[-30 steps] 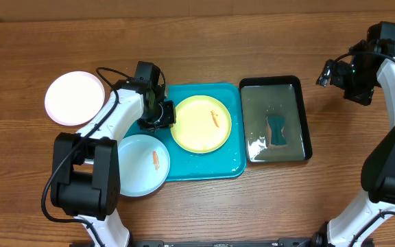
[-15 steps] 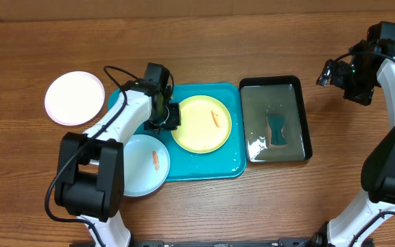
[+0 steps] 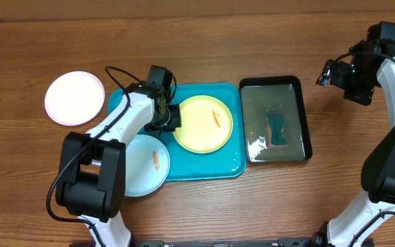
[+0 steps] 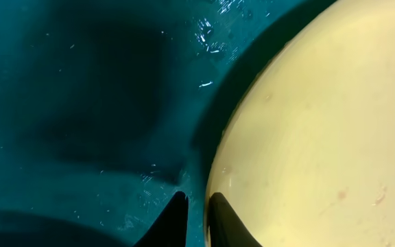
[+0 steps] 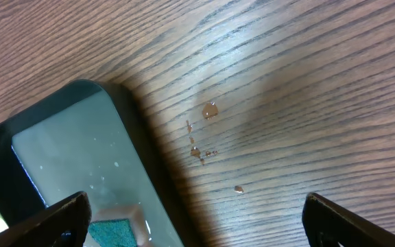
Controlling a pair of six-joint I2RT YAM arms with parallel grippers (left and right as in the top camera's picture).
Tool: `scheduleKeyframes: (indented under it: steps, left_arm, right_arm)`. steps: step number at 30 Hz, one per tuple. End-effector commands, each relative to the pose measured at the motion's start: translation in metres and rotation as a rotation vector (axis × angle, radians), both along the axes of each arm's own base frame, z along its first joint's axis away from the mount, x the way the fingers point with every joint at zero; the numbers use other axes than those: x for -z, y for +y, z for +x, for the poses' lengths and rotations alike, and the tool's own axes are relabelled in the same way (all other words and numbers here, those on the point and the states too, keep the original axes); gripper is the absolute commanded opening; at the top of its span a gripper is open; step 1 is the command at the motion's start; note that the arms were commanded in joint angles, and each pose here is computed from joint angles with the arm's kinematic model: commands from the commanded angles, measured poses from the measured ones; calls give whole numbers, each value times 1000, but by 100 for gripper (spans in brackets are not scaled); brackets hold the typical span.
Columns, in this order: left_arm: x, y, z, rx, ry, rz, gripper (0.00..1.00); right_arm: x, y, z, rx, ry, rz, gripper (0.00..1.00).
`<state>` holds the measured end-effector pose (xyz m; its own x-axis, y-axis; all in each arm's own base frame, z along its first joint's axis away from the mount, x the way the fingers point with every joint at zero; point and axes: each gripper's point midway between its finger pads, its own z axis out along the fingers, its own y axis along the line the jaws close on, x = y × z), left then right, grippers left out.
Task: Clean dirty plates on tray and stack at the side
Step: 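Hold the yellow plate in place with the left gripper, then lower right gripper into the black tray toward the green sponge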
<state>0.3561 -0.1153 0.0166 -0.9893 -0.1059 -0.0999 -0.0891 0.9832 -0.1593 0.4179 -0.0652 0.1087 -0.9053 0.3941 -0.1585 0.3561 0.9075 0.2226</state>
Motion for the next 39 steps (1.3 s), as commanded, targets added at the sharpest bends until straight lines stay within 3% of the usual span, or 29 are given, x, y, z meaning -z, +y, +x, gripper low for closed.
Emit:
scheduleKeyframes:
  steps: [1, 7, 11, 15, 18, 25, 39]
  left_arm:
    - [8, 1, -6, -23, 13, 16, 13]
    - [8, 1, -7, -22, 14, 13, 4]
    - [8, 1, -6, -22, 11, 12, 8]
    - [8, 0, -5, -22, 7, 11, 10]
    - [8, 0, -5, -22, 7, 11, 11]
    - [8, -2, -3, -26, 0, 8, 16]
    - [1, -2, -5, -18, -8, 20, 15]
  right_arm:
    - [-10, -2, 4, 8, -29, -6, 100]
    - [-14, -5, 19, 6, -93, -16, 100]
    - [-29, 39, 26, 7, -138, 263, 100]
    - [-34, 59, 17, -27, -113, 363, 100]
    - [-32, 71, 9, -118, -96, 346, 100]
    - [-11, 84, -13, -201, 39, 128, 100]
    - [-6, 126, -18, -332, 60, -3, 100]
